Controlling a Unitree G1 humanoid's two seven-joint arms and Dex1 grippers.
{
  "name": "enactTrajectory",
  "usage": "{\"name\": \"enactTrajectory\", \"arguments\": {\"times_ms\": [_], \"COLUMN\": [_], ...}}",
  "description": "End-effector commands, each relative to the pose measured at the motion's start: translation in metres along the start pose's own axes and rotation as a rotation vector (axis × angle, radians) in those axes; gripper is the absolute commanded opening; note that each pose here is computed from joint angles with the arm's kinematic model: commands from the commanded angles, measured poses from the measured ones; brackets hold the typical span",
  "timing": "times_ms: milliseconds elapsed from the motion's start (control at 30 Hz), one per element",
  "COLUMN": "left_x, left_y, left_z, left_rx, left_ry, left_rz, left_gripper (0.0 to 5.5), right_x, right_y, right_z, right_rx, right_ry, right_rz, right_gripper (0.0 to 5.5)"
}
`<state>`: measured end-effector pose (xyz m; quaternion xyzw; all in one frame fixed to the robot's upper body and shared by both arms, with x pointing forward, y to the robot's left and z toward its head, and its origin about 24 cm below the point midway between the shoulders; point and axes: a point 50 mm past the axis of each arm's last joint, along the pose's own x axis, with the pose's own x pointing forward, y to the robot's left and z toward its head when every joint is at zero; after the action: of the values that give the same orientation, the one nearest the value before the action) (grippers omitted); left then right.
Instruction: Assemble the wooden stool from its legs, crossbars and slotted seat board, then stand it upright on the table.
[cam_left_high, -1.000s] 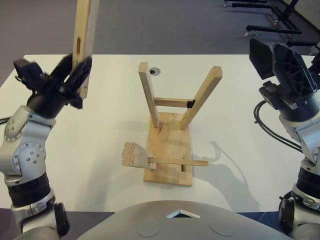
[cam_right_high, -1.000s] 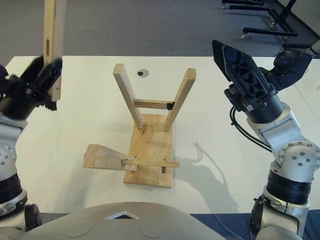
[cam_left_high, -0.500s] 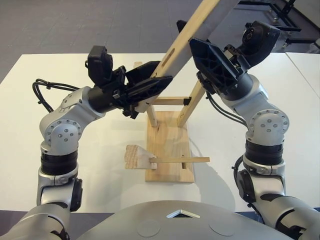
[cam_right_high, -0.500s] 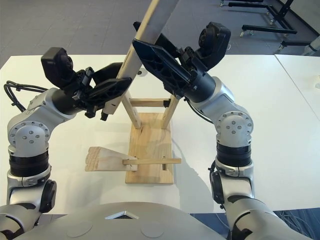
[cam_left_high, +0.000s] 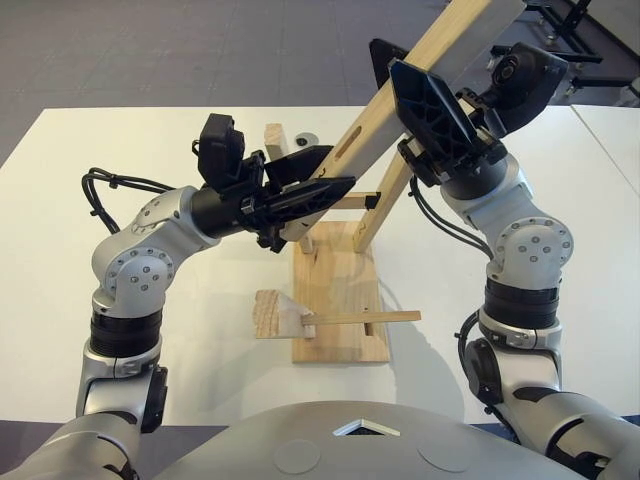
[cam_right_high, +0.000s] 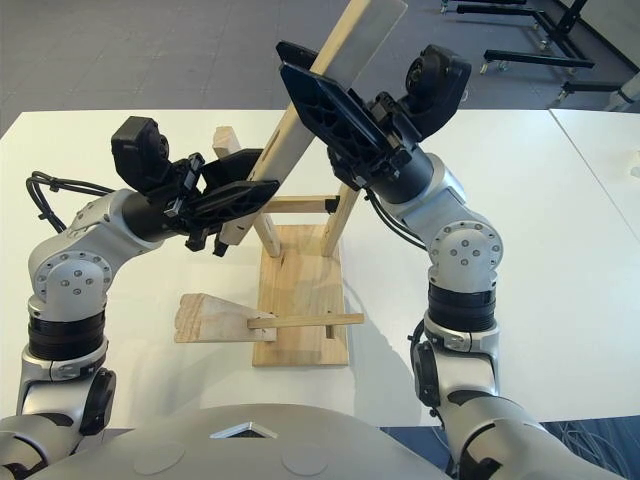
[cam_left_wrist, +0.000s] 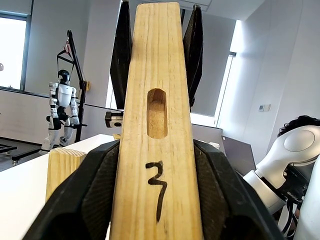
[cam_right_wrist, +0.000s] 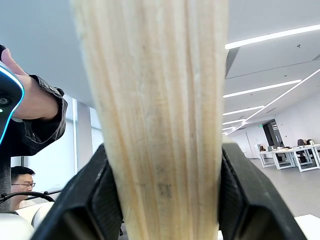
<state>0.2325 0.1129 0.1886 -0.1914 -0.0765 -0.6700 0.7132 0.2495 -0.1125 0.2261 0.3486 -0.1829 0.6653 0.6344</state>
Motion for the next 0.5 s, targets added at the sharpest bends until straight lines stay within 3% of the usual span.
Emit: {"name": "enactTrajectory", "arguments": {"times_ms": [33,267,433,500], "left_x": [-0.002,-0.023,-0.056,-0.064], "left_y": [0.000,0.001,-0.013,-0.020], "left_z": [-0.003,0.004,0.004,0.003], "left_rx": [-0.004,0.088,0.078,0.054], "left_ry": [0.010,0.004,0.022,0.015], "left_rz": [-0.005,0.130,0.279,0.305], "left_gripper": [2.60,3.47,3.47,3.70], "right_x": [0.002,-0.025,-0.073,-0.087], "right_y": [0.010,0.015,0.032,0.041], "right_z": [0.006,0.040,0.056,0.049], "right_rx": [-0.089,-0.145,-0.429,-0.385], "right_ry": [-0.026,-0.045,0.210,0.312], "right_rz": [0.082,-0.004,-0.186,-0.194], "right_gripper": [2.09,2.07,2.07,2.06]}}
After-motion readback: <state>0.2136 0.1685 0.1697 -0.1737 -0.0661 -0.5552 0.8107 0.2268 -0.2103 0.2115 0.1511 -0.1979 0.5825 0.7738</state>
